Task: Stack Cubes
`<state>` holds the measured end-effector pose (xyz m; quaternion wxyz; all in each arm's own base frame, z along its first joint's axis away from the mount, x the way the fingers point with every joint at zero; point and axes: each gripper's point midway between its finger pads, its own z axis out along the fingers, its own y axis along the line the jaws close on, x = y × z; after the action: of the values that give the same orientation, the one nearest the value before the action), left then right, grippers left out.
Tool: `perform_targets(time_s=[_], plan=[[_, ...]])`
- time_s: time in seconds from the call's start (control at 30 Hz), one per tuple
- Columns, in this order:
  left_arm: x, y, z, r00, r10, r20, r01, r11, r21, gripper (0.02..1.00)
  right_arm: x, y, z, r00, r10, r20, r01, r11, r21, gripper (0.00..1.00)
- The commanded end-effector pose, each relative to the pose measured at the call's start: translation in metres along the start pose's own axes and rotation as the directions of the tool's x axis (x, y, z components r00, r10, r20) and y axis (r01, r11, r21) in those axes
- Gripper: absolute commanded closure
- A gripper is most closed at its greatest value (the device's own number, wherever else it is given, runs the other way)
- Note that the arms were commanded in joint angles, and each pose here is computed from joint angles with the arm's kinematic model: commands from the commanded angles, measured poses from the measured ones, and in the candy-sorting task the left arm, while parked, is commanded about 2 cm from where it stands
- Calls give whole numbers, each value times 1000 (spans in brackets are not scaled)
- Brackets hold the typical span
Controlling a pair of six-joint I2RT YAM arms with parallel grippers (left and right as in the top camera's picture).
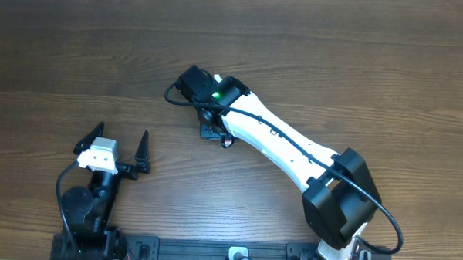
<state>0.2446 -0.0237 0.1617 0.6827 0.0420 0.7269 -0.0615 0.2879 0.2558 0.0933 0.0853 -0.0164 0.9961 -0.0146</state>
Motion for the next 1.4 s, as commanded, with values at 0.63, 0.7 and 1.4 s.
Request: perform_targets(time_s=[0.63, 0.7, 1.4], plan=[[1, 2, 0, 1000, 15, 2, -15, 1000, -11, 18, -5, 7, 16, 1000, -12, -17, 12, 1000, 0, 989], [1, 2, 0, 1000, 15, 2, -15, 1000, -11, 18, -5, 7, 16, 1000, -12, -16, 12, 1000, -1, 989], [1, 2, 0, 1000, 15, 2, -15, 1000, -11, 18, -5, 7, 16, 1000, -12, -17, 12, 1000, -1, 577]])
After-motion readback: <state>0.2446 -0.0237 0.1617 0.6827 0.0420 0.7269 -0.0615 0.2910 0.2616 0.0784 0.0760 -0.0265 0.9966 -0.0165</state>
